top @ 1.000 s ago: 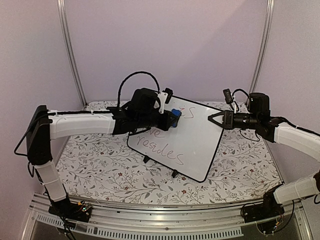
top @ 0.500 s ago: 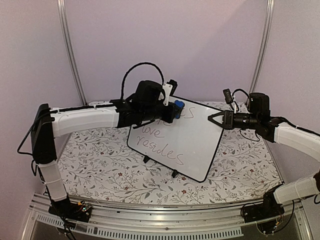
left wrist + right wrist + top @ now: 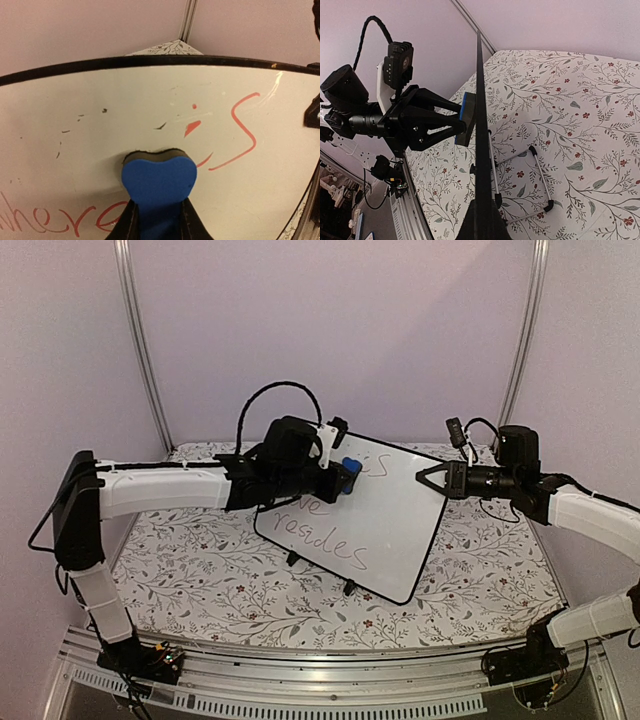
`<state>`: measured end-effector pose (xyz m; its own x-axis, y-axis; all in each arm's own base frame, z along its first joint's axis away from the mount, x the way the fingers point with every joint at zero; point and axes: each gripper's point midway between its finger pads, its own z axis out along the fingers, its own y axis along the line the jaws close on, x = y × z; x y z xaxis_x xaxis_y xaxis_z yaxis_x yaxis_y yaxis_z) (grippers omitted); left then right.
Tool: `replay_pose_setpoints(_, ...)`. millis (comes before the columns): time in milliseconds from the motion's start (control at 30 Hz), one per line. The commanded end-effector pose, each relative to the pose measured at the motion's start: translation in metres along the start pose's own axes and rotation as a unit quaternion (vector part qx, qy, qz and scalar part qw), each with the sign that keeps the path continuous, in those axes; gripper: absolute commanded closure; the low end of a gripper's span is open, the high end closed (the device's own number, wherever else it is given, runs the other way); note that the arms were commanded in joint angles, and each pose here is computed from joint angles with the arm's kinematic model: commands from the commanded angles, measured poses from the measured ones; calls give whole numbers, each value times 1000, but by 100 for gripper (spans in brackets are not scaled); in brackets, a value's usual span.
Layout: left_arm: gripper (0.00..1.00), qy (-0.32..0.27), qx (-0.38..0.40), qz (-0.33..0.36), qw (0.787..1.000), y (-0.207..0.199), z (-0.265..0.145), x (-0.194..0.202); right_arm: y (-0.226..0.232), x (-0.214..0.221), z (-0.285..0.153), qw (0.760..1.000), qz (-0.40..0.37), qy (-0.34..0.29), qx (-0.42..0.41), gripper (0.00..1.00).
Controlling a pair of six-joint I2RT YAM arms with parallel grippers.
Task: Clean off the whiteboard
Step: Erase the whiteboard from the whiteboard stand.
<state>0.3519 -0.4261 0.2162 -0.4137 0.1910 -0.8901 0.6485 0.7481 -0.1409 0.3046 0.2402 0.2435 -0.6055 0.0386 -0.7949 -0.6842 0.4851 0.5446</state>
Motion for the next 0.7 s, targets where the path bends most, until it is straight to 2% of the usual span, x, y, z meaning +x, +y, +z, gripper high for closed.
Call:
replay_pose_setpoints(0,100,54,-4,0,999,3,-2,43,22,28,7,996,-41,54,-52,100)
replay_pose_setpoints(300,100,54,4,2,999,-4,-3,44,23,29,7,996,-41,55,-53,100)
replay_pose_setpoints(667,100,17,-5,26,1000,-8,11,3,24,29,7,996,-42,55,-55,100)
